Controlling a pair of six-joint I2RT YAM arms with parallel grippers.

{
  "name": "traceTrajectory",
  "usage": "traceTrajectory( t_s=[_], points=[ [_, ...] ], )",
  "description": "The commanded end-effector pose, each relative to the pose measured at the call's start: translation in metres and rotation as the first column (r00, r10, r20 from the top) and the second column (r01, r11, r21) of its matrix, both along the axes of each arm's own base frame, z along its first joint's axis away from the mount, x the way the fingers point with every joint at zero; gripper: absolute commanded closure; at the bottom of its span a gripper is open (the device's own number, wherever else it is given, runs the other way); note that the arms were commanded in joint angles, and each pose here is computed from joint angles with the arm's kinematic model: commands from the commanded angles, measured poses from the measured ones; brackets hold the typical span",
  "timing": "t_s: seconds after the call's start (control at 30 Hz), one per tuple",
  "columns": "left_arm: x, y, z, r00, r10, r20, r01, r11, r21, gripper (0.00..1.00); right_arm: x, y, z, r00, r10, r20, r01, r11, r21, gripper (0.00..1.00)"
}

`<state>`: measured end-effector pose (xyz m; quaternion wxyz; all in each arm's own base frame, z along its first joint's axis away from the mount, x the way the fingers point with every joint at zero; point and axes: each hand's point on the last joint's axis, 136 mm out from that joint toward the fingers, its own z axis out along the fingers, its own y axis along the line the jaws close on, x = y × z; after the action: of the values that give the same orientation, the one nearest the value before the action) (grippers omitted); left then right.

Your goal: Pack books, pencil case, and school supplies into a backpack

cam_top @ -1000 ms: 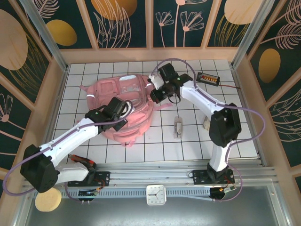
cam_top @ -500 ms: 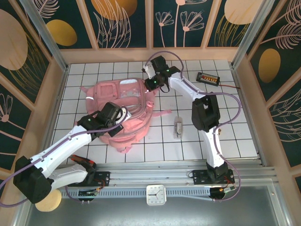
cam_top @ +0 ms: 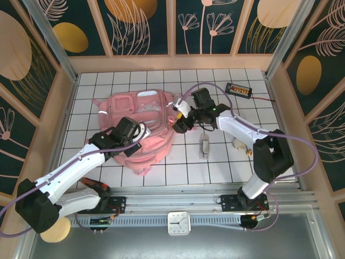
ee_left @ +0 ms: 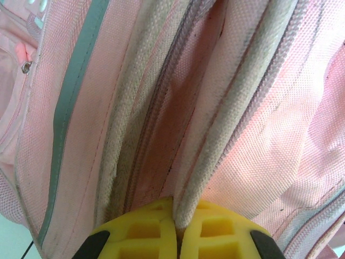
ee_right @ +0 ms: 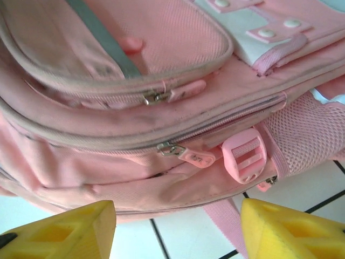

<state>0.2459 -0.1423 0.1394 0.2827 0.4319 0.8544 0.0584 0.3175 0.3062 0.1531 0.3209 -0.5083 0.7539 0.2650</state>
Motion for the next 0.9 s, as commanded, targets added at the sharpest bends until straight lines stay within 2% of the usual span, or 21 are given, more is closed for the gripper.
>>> traceTrajectory(
  t_s=[0.0,0.37,0.63,0.7,0.73,0.77,0.87],
  points=[
    [-0.002,-0.005,0.004,0.999,-0.038,0.018,0.039,0.999,-0.033,1.0,0.014,0.012,-0.015,0.98,0.128,0.151,-0.125,0.992,-0.028,0.36],
    [-0.004,-0.002,0.003,0.999,-0.045,0.022,0.046,0.999,-0.019,1.0,0.049,0.042,-0.039,0.961,0.163,0.224,-0.157,0.987,-0.043,0.36],
    [-0.004,0.0,0.003,0.998,-0.051,0.027,0.051,0.999,0.001,1.0,0.052,0.059,-0.038,0.933,0.207,0.294,-0.198,0.978,-0.06,0.36],
    [-0.004,0.002,0.003,0.998,-0.047,0.029,0.047,0.999,0.006,1.0,0.05,0.062,-0.041,0.935,0.222,0.278,-0.212,0.975,-0.066,0.4],
    [-0.004,0.002,0.003,0.998,-0.047,0.028,0.047,0.999,0.007,1.0,0.049,0.062,-0.042,0.937,0.229,0.265,-0.22,0.973,-0.065,0.43],
    [-0.004,0.002,0.002,0.999,-0.046,0.027,0.046,0.999,0.009,1.0,0.046,0.063,-0.043,0.938,0.238,0.254,-0.23,0.971,-0.063,0.51],
    [-0.003,0.003,0.003,0.999,-0.044,0.031,0.044,0.999,0.011,1.0,0.042,0.061,-0.044,0.941,0.228,0.248,-0.219,0.974,-0.061,0.86]
  ],
)
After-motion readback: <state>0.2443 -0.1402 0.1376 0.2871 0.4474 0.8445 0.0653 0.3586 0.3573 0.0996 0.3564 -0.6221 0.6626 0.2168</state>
